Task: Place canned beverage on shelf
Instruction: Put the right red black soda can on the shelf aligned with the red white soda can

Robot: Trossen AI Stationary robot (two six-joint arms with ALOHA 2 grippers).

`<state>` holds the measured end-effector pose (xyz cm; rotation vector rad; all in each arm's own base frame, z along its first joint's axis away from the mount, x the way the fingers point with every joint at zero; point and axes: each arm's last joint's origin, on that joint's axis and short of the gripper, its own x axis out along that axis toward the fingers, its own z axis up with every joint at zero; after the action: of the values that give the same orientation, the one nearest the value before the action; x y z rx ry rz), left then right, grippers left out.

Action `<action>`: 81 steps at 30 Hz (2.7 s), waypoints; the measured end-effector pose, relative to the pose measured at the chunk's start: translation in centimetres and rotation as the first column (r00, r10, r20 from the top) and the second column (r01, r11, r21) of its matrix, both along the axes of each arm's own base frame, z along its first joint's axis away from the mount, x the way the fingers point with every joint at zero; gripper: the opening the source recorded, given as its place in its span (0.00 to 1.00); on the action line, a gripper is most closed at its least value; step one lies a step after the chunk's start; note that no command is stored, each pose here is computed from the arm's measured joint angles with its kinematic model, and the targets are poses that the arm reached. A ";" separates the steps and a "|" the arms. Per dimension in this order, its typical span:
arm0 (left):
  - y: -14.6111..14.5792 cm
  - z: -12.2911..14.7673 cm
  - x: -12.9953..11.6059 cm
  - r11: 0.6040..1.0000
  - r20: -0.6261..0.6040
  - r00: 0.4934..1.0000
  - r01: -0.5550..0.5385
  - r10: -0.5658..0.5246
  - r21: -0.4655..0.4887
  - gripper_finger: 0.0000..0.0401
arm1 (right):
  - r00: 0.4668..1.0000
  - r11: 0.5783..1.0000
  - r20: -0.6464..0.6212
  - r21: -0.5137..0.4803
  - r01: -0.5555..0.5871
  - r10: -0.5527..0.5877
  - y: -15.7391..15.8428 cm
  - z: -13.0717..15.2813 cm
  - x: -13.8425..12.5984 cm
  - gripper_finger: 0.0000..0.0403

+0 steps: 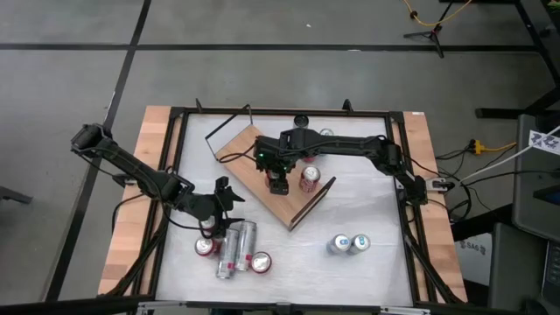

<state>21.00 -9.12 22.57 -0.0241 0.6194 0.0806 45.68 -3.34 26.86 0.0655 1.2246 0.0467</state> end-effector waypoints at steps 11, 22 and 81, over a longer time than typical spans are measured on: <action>0.1 0.0 0.0 1.000 0.007 1.000 -0.019 0.019 0.014 0.69 | 1.000 1.000 -0.010 0.000 0.000 0.000 0.0 -0.3 0.0 0.99; 1.1 0.2 0.3 0.978 0.066 0.978 -0.200 0.196 0.063 0.69 | 1.000 1.000 -0.003 -0.007 0.002 -0.002 0.1 1.5 -0.8 0.98; 9.0 -6.1 7.0 0.837 0.016 0.837 -0.548 0.548 -0.004 0.69 | 0.997 0.959 -0.024 -0.270 -0.082 0.079 7.2 11.8 -10.4 0.98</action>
<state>27.96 -0.11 16.47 -0.2035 0.5803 0.6405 35.31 3.84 38.63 -0.2234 1.2368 -0.0509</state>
